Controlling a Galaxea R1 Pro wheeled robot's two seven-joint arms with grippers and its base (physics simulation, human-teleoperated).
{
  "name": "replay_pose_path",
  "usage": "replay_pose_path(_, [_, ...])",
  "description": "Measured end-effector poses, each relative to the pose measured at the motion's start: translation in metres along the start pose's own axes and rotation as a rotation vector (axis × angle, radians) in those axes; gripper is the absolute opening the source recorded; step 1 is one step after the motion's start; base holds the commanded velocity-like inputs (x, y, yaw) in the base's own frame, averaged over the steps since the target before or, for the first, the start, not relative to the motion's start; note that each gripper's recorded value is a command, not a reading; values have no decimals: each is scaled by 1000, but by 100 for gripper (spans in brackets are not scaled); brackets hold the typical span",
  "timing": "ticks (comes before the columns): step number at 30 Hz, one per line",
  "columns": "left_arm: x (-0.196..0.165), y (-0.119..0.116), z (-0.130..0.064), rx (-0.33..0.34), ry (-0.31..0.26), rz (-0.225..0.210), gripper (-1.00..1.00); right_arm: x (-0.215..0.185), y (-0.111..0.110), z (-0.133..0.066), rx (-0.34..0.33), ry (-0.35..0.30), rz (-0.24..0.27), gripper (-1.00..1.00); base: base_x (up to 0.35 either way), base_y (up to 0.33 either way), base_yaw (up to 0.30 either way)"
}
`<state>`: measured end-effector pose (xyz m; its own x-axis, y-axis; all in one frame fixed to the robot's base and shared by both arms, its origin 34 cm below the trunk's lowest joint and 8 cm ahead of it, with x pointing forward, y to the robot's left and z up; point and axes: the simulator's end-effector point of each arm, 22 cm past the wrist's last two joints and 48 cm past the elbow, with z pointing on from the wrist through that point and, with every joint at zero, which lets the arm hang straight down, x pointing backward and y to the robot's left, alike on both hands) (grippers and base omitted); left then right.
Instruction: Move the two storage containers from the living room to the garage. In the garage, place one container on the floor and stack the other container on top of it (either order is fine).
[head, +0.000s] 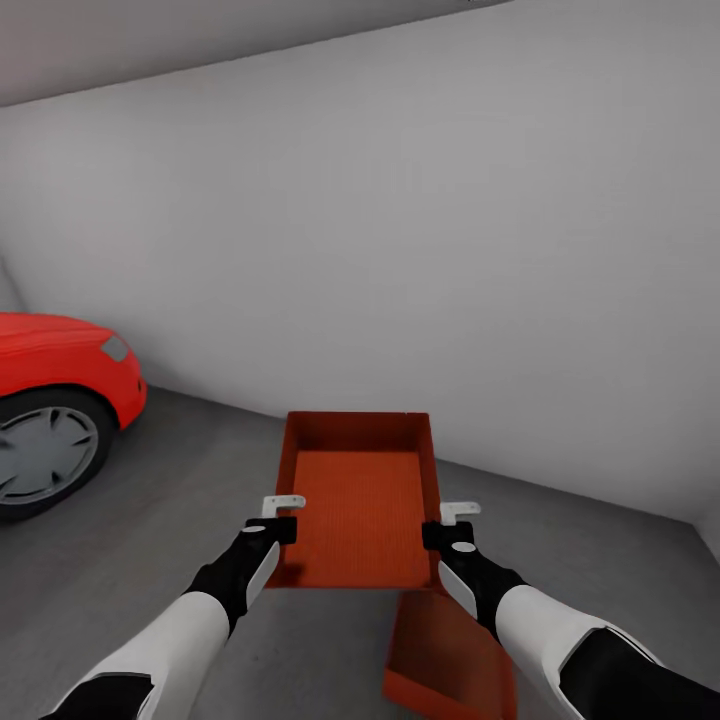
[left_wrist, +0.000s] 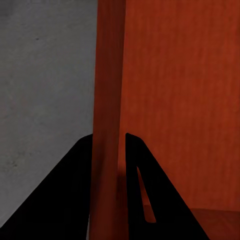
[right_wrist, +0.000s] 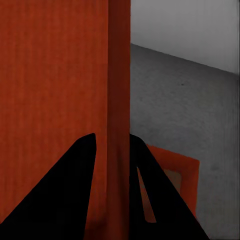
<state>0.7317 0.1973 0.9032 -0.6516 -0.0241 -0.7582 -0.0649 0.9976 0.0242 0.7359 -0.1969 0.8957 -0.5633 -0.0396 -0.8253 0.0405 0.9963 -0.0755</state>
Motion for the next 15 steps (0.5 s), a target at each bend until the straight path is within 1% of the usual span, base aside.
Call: replay_pose_path(15, [0,0,0,0,1,0,-100,0,0,0,0,1,0,-100,0,0,-286])
